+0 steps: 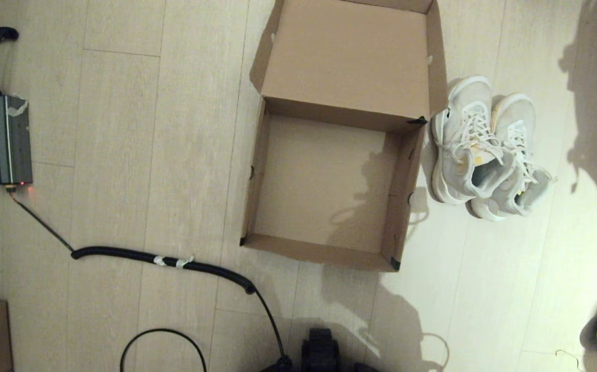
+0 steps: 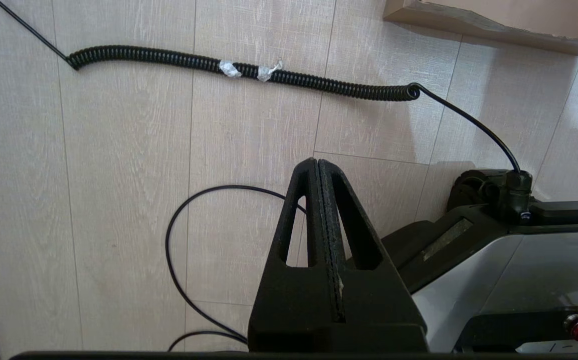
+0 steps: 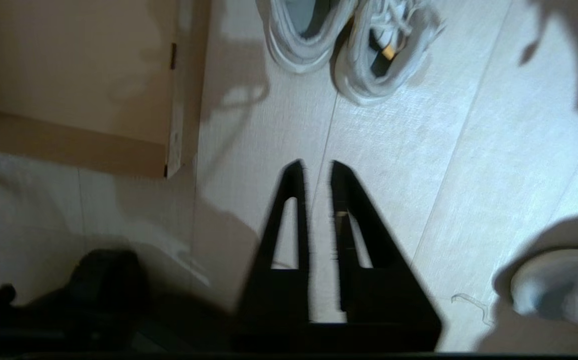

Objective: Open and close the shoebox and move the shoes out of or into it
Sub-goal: Put the shoes into the shoe box

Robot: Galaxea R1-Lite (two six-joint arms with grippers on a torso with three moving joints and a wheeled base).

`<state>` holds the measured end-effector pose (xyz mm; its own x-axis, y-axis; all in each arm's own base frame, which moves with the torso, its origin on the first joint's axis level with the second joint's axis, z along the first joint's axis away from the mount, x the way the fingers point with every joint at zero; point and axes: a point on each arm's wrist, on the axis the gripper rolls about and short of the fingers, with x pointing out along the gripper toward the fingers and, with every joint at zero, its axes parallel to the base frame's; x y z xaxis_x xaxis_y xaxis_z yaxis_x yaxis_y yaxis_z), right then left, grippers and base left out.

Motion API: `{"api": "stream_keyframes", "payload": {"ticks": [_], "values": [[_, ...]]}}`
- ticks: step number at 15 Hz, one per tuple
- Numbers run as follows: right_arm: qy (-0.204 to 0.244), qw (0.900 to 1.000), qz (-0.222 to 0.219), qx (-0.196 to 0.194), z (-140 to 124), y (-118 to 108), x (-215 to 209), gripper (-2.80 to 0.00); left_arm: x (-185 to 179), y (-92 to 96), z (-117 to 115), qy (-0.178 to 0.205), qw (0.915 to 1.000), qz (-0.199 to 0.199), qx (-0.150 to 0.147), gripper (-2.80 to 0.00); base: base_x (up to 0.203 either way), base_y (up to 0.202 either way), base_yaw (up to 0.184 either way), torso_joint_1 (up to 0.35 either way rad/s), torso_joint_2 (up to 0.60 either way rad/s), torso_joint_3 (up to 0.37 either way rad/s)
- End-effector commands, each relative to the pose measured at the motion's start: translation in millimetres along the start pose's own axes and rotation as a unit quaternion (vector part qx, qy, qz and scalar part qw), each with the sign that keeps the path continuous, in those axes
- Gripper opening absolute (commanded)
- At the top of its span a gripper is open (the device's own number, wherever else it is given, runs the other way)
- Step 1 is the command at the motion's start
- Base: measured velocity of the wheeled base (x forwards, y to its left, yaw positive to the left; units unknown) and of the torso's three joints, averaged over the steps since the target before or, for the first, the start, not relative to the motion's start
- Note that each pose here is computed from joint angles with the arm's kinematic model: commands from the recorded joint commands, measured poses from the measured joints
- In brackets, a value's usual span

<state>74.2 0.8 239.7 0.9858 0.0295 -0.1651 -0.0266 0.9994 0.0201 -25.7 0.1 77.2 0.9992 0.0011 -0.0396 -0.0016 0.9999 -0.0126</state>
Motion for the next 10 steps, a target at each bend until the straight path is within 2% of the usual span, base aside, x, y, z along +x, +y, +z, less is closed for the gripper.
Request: {"api": "stream_keyframes", "payload": {"ticks": [1,3,5,7,10], "values": [[0.134,0.991,-0.003,0.012,-6,-3,98,0.0,0,0.0,0,0.0,1.0,0.0,0.0,-2.8,0.0,0.0,0.0,0.0,0.0,0.0],[0.154,0.988,-0.012,0.023,-12,-5,165,0.0,0,0.0,0,0.0,1.0,0.0,0.0,-2.8,0.0,0.0,0.0,0.0,0.0,0.0],[0.143,0.989,-0.027,0.03,-15,-7,218,0.0,0,0.0,0,0.0,1.0,0.0,-0.001,-2.8,0.0,0.0,0.0,0.0,0.0,0.0],[0.128,0.99,-0.042,0.038,-16,-13,247,0.0,0,0.0,0,0.0,1.0,0.0,0.0,-2.8,0.0,0.0,0.0,0.0,0.0,0.0],[0.076,0.993,-0.071,0.051,2,-37,264,0.0,0,0.0,0,0.0,1.0,0.0,0.0,-2.8,0.0,0.0,0.0,0.0,0.0,0.0]]}}
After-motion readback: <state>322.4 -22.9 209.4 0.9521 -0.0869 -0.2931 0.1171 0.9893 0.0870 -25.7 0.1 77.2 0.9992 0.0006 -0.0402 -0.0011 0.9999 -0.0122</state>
